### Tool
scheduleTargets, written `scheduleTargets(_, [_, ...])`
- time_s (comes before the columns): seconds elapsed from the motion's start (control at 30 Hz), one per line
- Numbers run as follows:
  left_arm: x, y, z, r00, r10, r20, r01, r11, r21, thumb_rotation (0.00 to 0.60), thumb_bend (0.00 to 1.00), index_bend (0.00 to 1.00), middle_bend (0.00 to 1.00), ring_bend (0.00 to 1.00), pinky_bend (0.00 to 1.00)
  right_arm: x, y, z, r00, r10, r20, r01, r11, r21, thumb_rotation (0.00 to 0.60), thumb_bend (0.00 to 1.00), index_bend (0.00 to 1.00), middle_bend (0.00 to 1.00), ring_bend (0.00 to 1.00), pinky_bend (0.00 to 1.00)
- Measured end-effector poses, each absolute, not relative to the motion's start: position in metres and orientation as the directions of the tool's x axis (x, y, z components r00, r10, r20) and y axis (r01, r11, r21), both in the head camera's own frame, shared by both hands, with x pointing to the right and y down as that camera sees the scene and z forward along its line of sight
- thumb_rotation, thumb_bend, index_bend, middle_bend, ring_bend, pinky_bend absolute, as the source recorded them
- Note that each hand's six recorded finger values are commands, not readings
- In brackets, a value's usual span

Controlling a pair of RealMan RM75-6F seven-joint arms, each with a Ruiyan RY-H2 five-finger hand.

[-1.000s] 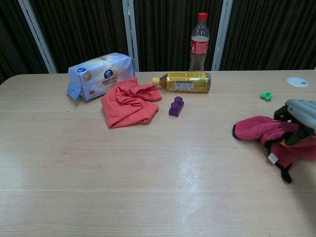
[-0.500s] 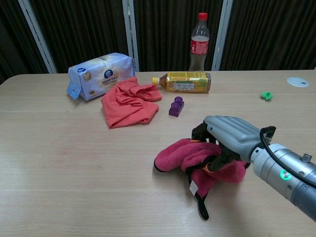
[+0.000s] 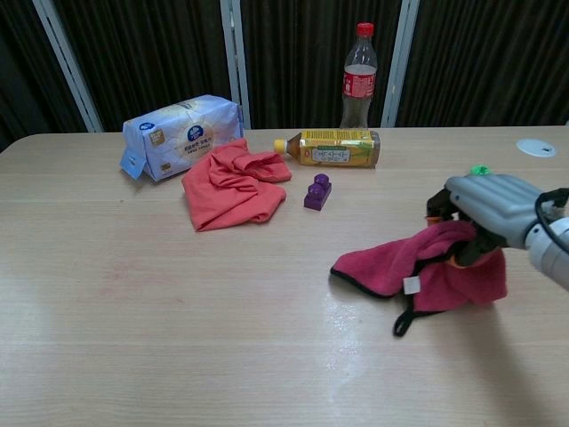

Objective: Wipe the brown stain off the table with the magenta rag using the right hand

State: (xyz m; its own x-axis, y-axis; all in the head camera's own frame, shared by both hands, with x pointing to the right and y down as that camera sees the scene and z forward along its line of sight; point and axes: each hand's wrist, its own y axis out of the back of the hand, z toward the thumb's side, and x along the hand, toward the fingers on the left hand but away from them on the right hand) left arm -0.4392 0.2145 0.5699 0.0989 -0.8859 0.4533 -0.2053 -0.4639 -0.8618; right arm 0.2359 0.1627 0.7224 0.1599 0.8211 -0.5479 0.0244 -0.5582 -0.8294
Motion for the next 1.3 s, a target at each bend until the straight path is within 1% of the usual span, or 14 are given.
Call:
scheduleTargets(0.17, [-0.438, 0.215, 0.570, 0.101, -0.886, 0.453, -0.207, -0.464, -0.861, 0.600, 0.00, 0.03, 0.00, 0.00, 0.00, 0.292, 0.137, 0.708, 0.041, 0.854, -0.519, -0.016, -0.519, -0.855, 0.600, 0.43, 0.76, 0.66, 0.60, 0.70])
scheduleTargets(0.37, [-0.437, 0.215, 0.570, 0.100, -0.886, 0.452, -0.207, -0.463, -0.862, 0.600, 0.00, 0.02, 0.00, 0.00, 0.00, 0.343, 0.116, 0.681, -0.061, 0.881, -0.469, 0.002, -0.469, -0.883, 0.600, 0.43, 0.75, 0.66, 0.59, 0.70])
scheduleTargets(0.47, [-0.437, 0.215, 0.570, 0.101, -0.888, 0.449, -0.207, -0.460, -0.863, 0.600, 0.00, 0.01, 0.00, 0.00, 0.00, 0.354, 0.112, 0.668, -0.079, 0.887, -0.455, 0.049, -0.453, -0.890, 0.600, 0.38, 0.69, 0.61, 0.54, 0.70])
scheduleTargets(0.5, [-0.437, 0.215, 0.570, 0.102, -0.889, 0.447, -0.207, -0.459, -0.864, 0.600, 0.00, 0.01, 0.00, 0.00, 0.00, 0.355, 0.112, 0.665, -0.078, 0.887, -0.456, 0.065, -0.451, -0.890, 0.600, 0.33, 0.62, 0.56, 0.49, 0.69])
scheduleTargets(0.53, [-0.436, 0.215, 0.570, 0.102, -0.889, 0.446, -0.207, -0.457, -0.865, 0.600, 0.00, 0.01, 0.00, 0.00, 0.00, 0.355, 0.112, 0.662, -0.076, 0.886, -0.457, 0.079, -0.452, -0.889, 0.600, 0.27, 0.53, 0.49, 0.42, 0.67])
scheduleTargets(0.57, [-0.436, 0.215, 0.570, 0.102, -0.890, 0.444, -0.207, -0.456, -0.866, 0.600, 0.00, 0.01, 0.00, 0.00, 0.00, 0.356, 0.112, 0.660, -0.073, 0.885, -0.459, 0.091, -0.453, -0.887, 0.600, 0.24, 0.45, 0.43, 0.36, 0.63])
scheduleTargets(0.63, [-0.436, 0.215, 0.570, 0.102, -0.892, 0.441, -0.207, -0.453, -0.867, 0.600, 0.00, 0.01, 0.00, 0.00, 0.00, 0.357, 0.113, 0.655, -0.062, 0.881, -0.469, 0.111, -0.461, -0.881, 0.600, 0.15, 0.23, 0.21, 0.12, 0.43])
scheduleTargets(0.7, [-0.436, 0.215, 0.569, 0.102, -0.896, 0.433, -0.209, -0.444, -0.871, 0.600, 0.00, 0.00, 0.00, 0.00, 0.00, 0.357, 0.115, 0.652, -0.043, 0.870, -0.491, 0.115, -0.484, -0.867, 0.600, 0.10, 0.11, 0.07, 0.01, 0.29])
scheduleTargets(0.73, [-0.436, 0.215, 0.568, 0.102, -0.898, 0.429, -0.208, -0.441, -0.873, 0.600, 0.00, 0.00, 0.00, 0.00, 0.00, 0.358, 0.116, 0.651, -0.033, 0.863, -0.503, 0.104, -0.498, -0.861, 0.600, 0.07, 0.08, 0.03, 0.00, 0.26])
scheduleTargets(0.8, [-0.436, 0.215, 0.568, 0.101, -0.900, 0.425, -0.208, -0.437, -0.875, 0.600, 0.00, 0.00, 0.00, 0.00, 0.00, 0.360, 0.118, 0.648, -0.023, 0.858, -0.514, 0.071, -0.511, -0.857, 0.600, 0.03, 0.04, 0.00, 0.00, 0.20])
scheduleTargets(0.9, [-0.438, 0.215, 0.569, 0.098, -0.898, 0.429, -0.205, -0.440, -0.874, 0.600, 0.00, 0.00, 0.00, 0.00, 0.00, 0.364, 0.122, 0.645, -0.023, 0.852, -0.524, 0.023, -0.523, -0.852, 0.600, 0.01, 0.02, 0.00, 0.00, 0.16])
scheduleTargets(1.07, [-0.438, 0.214, 0.569, 0.098, -0.898, 0.429, -0.205, -0.440, -0.874, 0.600, 0.00, 0.00, 0.00, 0.00, 0.00, 0.376, 0.132, 0.634, -0.031, 0.832, -0.554, -0.039, -0.554, -0.831, 0.600, 0.00, 0.01, 0.00, 0.00, 0.13])
scheduleTargets(1.17, [-0.438, 0.214, 0.568, 0.098, -0.898, 0.428, -0.203, -0.439, -0.875, 0.600, 0.00, 0.00, 0.00, 0.00, 0.00, 0.388, 0.143, 0.622, -0.042, 0.818, -0.574, -0.048, -0.575, -0.817, 0.600, 0.00, 0.01, 0.00, 0.00, 0.12])
scheduleTargets(1.3, [-0.439, 0.213, 0.568, 0.094, -0.901, 0.424, -0.196, -0.434, -0.879, 0.600, 0.00, 0.00, 0.00, 0.00, 0.00, 0.401, 0.159, 0.606, -0.039, 0.824, -0.566, -0.042, -0.567, -0.823, 0.600, 0.00, 0.01, 0.00, 0.00, 0.12])
